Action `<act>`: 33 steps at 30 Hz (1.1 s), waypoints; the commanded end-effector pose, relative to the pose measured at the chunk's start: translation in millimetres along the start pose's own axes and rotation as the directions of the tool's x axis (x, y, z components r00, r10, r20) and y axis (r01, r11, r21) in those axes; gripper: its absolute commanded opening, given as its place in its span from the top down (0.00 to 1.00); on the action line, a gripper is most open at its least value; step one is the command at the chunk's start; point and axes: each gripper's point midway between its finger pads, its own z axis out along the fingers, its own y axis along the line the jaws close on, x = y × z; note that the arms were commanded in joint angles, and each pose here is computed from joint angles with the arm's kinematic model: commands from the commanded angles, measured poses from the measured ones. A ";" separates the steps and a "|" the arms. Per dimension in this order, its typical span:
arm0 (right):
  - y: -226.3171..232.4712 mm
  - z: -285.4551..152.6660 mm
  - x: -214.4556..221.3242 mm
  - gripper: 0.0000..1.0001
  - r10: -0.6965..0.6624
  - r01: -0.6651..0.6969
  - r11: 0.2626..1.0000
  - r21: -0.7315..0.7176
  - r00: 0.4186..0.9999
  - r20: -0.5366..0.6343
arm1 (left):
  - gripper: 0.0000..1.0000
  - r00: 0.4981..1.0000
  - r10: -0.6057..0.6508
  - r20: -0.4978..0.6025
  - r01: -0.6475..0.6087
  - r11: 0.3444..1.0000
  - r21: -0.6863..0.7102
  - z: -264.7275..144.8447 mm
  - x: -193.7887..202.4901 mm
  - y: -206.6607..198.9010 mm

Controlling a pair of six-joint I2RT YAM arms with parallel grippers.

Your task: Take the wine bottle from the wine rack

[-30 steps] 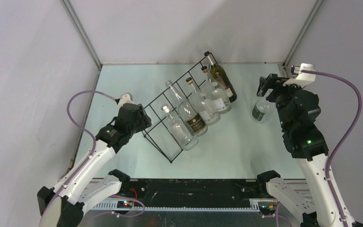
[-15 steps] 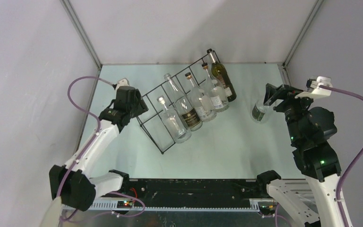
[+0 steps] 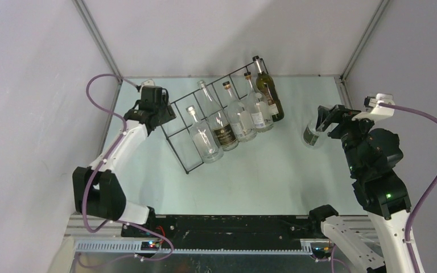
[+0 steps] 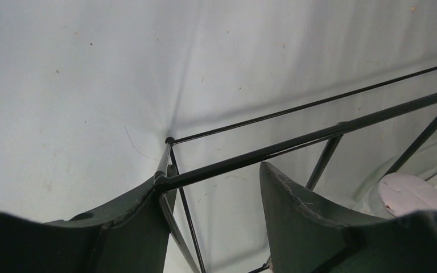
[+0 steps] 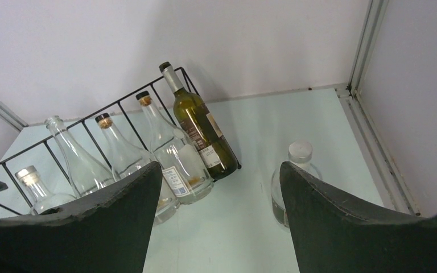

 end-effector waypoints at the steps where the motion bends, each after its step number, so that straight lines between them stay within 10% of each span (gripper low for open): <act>1: 2.5 -6.5 -10.6 0.21 0.001 -0.001 1.000 -0.018 1.000 0.022 | 0.39 0.985 -0.010 0.174 -0.005 0.996 0.087 1.7 -63.8 -28.6; 13: 2.5 -7.3 -6.4 0.20 -0.033 0.033 0.999 -0.027 0.999 0.005 | 0.12 0.985 0.064 0.158 -0.071 0.997 0.036 11.1 -86.5 -24.4; 25: 4.4 -5.8 3.9 0.19 -0.068 0.067 0.997 -0.046 0.997 -0.035 | 0.04 0.981 0.010 0.195 -0.019 0.999 0.044 -44.6 -66.3 1.2; 33: 0.5 -14.1 11.2 0.19 -0.076 0.073 0.996 -0.044 0.995 -0.064 | 0.00 0.967 0.000 0.255 -0.080 0.950 0.301 -101.5 -67.1 -34.2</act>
